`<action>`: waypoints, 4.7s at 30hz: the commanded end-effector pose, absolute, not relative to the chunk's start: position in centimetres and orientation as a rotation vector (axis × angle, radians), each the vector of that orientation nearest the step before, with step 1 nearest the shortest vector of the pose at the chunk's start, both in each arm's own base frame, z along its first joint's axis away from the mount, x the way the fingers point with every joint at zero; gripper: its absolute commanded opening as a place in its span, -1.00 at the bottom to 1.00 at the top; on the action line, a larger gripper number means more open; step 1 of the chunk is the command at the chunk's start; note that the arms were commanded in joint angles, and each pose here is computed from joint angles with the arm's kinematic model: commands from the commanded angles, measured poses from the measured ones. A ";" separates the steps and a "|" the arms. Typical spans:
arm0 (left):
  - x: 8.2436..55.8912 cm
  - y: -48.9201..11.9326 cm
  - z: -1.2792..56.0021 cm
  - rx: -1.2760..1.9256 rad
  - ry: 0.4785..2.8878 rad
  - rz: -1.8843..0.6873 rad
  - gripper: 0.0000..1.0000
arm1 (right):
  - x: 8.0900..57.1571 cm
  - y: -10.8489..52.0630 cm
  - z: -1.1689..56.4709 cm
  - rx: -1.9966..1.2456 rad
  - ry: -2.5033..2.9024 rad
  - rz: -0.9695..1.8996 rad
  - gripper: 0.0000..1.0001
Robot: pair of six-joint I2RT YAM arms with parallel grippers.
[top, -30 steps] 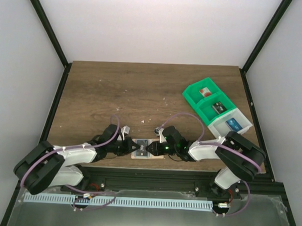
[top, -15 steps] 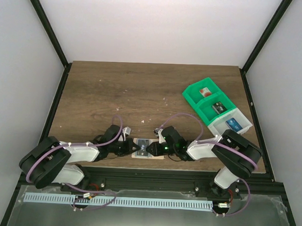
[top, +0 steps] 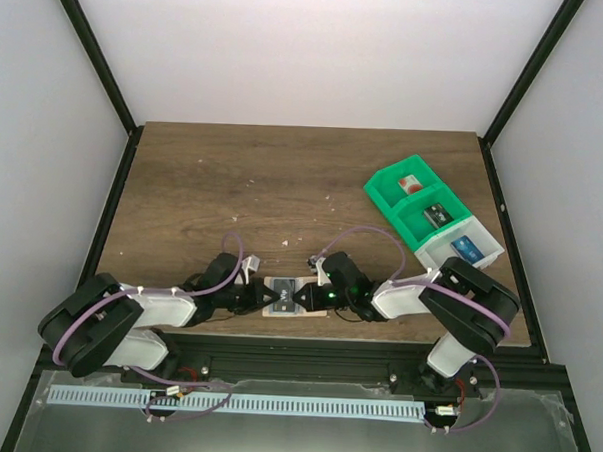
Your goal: Take the credit cards out of the card holder
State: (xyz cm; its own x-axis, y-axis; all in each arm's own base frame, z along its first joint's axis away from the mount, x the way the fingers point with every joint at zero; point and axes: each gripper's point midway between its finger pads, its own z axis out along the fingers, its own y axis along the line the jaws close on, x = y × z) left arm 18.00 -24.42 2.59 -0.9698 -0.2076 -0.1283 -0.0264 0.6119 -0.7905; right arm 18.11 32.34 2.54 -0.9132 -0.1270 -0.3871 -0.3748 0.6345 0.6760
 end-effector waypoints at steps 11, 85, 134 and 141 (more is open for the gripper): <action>16.6 -22.4 0.5 -0.256 2.696 -1.173 -0.96 | 18.4 32.0 2.7 -0.379 2.535 1.210 -0.99; 17.6 -21.4 -0.4 -0.241 2.696 -1.039 -1.00 | 18.9 32.4 3.4 -0.323 2.529 1.356 -0.93; 17.2 -21.1 -0.9 -0.248 2.706 -1.036 -0.99 | 18.7 31.5 2.8 -0.310 2.547 1.390 -0.95; 17.1 -21.0 -0.9 -0.247 2.706 -1.028 -0.98 | 18.6 31.0 2.7 -0.296 2.547 1.388 -0.98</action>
